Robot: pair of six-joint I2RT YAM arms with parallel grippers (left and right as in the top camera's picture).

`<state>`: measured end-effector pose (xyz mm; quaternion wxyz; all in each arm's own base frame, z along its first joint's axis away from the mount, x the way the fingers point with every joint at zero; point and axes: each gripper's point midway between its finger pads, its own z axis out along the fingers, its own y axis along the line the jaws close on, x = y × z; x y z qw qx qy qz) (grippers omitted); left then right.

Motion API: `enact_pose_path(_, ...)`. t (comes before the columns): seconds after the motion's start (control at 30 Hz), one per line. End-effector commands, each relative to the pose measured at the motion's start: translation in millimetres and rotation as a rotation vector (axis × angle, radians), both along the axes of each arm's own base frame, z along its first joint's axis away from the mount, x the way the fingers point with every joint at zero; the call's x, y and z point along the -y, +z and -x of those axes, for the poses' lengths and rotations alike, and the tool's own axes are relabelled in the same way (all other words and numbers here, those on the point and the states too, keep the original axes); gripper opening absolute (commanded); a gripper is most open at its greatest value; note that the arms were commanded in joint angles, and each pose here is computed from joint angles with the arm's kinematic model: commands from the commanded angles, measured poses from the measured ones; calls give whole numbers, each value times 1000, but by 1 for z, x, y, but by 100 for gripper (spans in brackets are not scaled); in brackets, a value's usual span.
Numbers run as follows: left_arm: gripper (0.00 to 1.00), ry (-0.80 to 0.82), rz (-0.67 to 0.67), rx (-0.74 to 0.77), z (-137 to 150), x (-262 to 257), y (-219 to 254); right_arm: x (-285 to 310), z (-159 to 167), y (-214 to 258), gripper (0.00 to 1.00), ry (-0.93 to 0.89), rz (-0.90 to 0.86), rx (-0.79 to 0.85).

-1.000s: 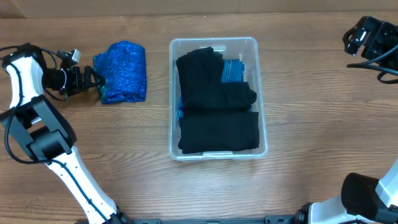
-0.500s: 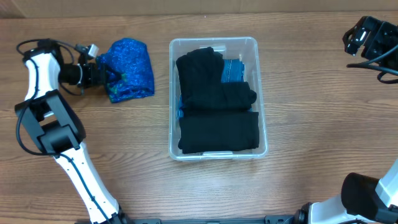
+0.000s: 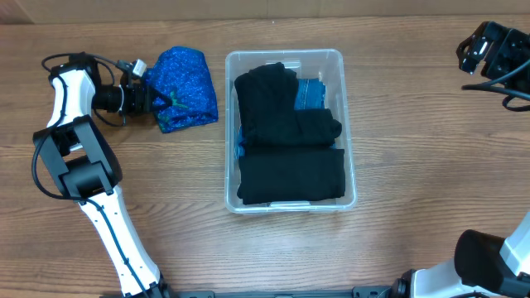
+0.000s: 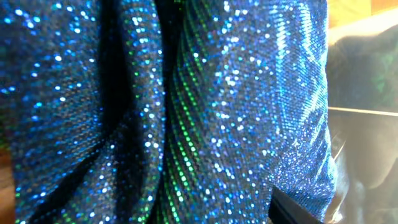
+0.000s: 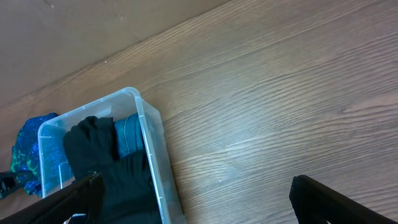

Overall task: Pack container
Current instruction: 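Move the left gripper to the blue sparkly cloth and grasp it, then lift the blue sparkly cloth and carry it right over the bin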

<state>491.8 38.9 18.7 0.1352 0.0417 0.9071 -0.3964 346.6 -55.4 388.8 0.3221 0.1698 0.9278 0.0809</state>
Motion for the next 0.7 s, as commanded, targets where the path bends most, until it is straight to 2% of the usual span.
enact_pose_path(0.0, 47, 15, 62, -47, 3, 9, -10, 1, 0, 0, 100, -4, 2, 2)
enact_pose_path(0.07, 33, 18, 93, -30, 1, 12, -2, 1, 0, 0, 100, -4, 2, 2)
enact_pose_path(0.1, 15, 19, 101, -20, 0, 13, 2, 1, 0, 0, 100, -4, 2, 2)
enact_pose_path(0.13, 4, 21, 107, -15, -1, 13, 6, 1, 0, 0, 100, -4, 2, 2)
enact_pose_path(0.27, 4, 32, 103, 4, -4, 12, 23, 1, 0, 0, 100, -4, 2, 2)
enact_pose_path(0.47, 4, 28, 70, 96, -6, 12, 78, 1, 0, 0, 100, -4, 2, 1)
enact_pose_path(0.57, 4, 41, 49, 162, -5, 15, 123, 1, 0, 0, 100, -4, 2, 1)
enact_pose_path(0.67, 4, 68, 20, 266, 3, 22, 194, 1, 0, 0, 100, -4, 2, 1)
